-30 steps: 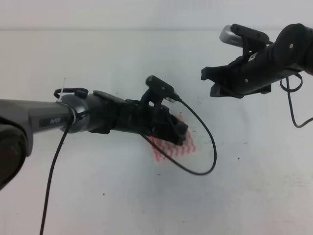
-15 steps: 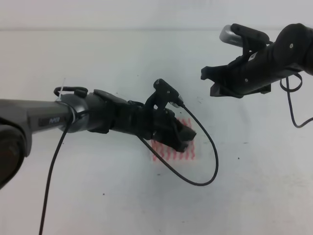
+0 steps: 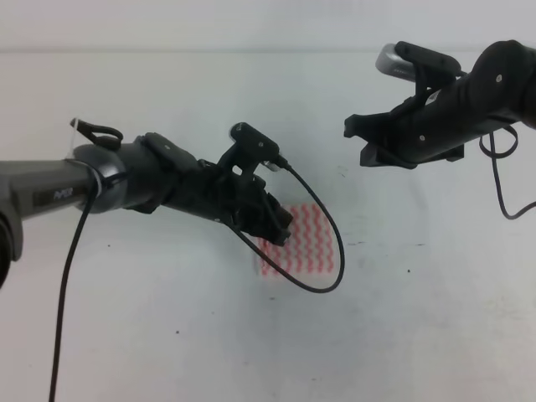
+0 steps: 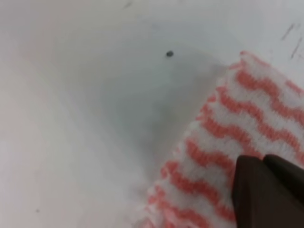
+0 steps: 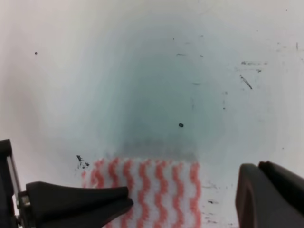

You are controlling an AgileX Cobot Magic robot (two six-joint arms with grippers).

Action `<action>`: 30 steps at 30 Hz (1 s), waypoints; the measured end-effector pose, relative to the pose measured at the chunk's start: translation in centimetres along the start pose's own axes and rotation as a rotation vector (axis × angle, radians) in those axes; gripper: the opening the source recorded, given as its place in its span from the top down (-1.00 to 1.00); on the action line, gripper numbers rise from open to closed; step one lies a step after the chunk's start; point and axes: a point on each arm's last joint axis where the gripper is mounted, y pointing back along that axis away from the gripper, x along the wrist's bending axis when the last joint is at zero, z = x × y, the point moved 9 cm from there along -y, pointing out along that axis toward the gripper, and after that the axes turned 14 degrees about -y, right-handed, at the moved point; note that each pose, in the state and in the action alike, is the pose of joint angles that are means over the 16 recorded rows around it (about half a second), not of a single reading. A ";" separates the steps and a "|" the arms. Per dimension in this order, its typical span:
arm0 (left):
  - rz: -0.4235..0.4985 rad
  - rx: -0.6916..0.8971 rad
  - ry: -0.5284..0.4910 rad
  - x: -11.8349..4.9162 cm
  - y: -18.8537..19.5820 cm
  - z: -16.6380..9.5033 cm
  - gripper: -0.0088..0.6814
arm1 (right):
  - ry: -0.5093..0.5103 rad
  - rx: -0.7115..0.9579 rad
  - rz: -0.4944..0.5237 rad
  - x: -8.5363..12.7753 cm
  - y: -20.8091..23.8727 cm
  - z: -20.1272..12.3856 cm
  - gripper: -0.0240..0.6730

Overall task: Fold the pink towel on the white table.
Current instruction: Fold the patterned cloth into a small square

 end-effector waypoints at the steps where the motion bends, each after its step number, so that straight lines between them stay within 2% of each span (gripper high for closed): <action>1: 0.006 0.006 0.004 0.2 0.0 -0.2 0.99 | 0.000 0.000 0.000 0.0 0.0 0.0 0.98; 18: 0.111 0.018 0.013 2.9 2.4 -0.1 0.99 | -0.001 0.000 0.001 0.0 0.0 0.0 0.98; 30: 0.065 0.044 0.072 2.9 1.8 -1.9 0.99 | -0.005 0.002 0.003 0.1 0.0 0.0 0.98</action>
